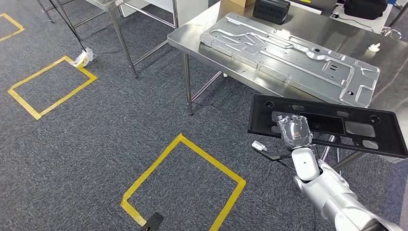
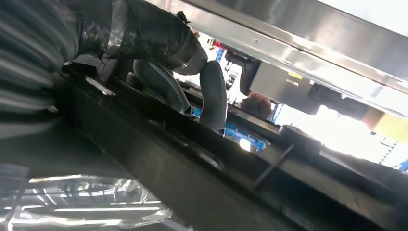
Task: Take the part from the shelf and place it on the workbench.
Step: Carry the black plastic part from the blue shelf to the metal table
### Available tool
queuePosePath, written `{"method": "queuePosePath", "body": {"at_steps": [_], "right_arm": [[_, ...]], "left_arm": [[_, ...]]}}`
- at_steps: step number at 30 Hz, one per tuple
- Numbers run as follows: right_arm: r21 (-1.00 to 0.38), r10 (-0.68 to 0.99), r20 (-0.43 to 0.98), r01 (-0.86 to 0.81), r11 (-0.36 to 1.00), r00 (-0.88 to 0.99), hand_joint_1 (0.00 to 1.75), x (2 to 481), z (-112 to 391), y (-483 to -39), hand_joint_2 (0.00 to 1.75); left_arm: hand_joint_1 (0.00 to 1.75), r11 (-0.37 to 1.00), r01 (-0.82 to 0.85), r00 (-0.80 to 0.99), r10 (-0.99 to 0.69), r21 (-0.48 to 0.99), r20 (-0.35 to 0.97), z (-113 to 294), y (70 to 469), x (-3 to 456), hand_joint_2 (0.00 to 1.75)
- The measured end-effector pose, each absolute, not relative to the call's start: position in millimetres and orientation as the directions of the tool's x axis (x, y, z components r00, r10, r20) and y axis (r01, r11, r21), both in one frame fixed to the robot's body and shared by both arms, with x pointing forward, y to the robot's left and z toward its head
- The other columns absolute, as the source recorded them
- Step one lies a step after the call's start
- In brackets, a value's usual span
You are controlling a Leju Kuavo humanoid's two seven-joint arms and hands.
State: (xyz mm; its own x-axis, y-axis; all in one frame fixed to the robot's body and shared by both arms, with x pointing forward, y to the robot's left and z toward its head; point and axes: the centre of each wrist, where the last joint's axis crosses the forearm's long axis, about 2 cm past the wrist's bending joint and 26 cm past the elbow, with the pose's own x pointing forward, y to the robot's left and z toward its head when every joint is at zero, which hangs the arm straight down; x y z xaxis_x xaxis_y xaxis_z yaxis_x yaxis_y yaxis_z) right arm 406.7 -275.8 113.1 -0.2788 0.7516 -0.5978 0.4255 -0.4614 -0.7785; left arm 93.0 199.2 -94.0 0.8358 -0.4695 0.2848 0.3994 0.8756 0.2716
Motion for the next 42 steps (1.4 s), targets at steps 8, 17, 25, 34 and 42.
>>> {"method": "queuePosePath", "body": {"at_steps": [8, 17, 25, 34, 42], "right_arm": [[-0.773, 0.741, -0.606, 0.431, -0.464, -0.289, 1.75, 406.2, 112.6, -273.6, 1.75], [-0.77, 0.733, -0.611, 0.442, -0.46, -0.3, 1.75, 406.9, 114.0, -267.5, 1.75], [-0.771, 0.73, -0.611, 0.44, -0.461, -0.307, 1.75, 405.1, 111.6, -266.0, 1.75], [-0.774, 0.729, -0.609, 0.437, -0.459, -0.313, 1.75, 403.0, 108.9, -263.8, 1.75], [-0.778, 0.724, -0.607, 0.431, -0.457, -0.327, 1.75, 400.1, 104.9, -259.9, 1.75]], "left_arm": [[0.0, 0.877, 0.398, 0.834, -0.468, 0.27, 0.291, -93.8, 198.8, 93.6, 1.75], [0.0, 0.875, 0.401, 0.83, -0.473, 0.271, 0.297, -93.4, 197.8, 94.6, 1.75], [0.0, 0.876, 0.396, 0.833, -0.469, 0.275, 0.295, -93.7, 198.1, 93.3, 1.75], [0.0, 0.875, 0.393, 0.832, -0.469, 0.282, 0.297, -93.9, 198.1, 91.8, 1.75], [0.0, 0.872, 0.399, 0.833, -0.474, 0.282, 0.286, -95.2, 199.1, 86.2, 1.75]]}}
